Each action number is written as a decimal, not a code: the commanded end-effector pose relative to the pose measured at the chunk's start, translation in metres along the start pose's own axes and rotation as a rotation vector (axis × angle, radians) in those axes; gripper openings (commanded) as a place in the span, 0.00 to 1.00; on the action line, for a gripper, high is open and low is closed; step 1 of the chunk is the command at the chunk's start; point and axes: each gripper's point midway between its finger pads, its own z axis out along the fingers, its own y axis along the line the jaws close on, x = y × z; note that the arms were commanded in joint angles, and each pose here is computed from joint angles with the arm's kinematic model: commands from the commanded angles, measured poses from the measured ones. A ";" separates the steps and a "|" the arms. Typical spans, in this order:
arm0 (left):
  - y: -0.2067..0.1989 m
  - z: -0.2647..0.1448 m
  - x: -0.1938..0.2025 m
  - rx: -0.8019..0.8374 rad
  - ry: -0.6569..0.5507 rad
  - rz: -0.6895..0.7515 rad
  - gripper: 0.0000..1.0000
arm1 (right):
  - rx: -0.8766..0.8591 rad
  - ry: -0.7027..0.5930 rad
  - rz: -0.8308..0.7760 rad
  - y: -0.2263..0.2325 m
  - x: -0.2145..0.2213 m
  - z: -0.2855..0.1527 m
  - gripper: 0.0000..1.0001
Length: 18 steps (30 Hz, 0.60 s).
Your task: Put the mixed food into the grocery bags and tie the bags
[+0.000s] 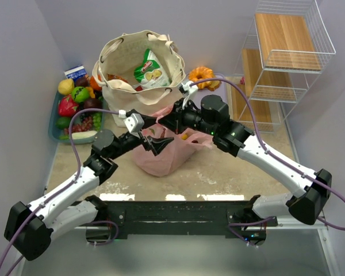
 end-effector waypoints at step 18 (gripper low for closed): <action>-0.003 -0.019 0.035 -0.047 0.006 0.031 0.00 | 0.148 -0.066 -0.035 -0.032 -0.048 -0.027 0.60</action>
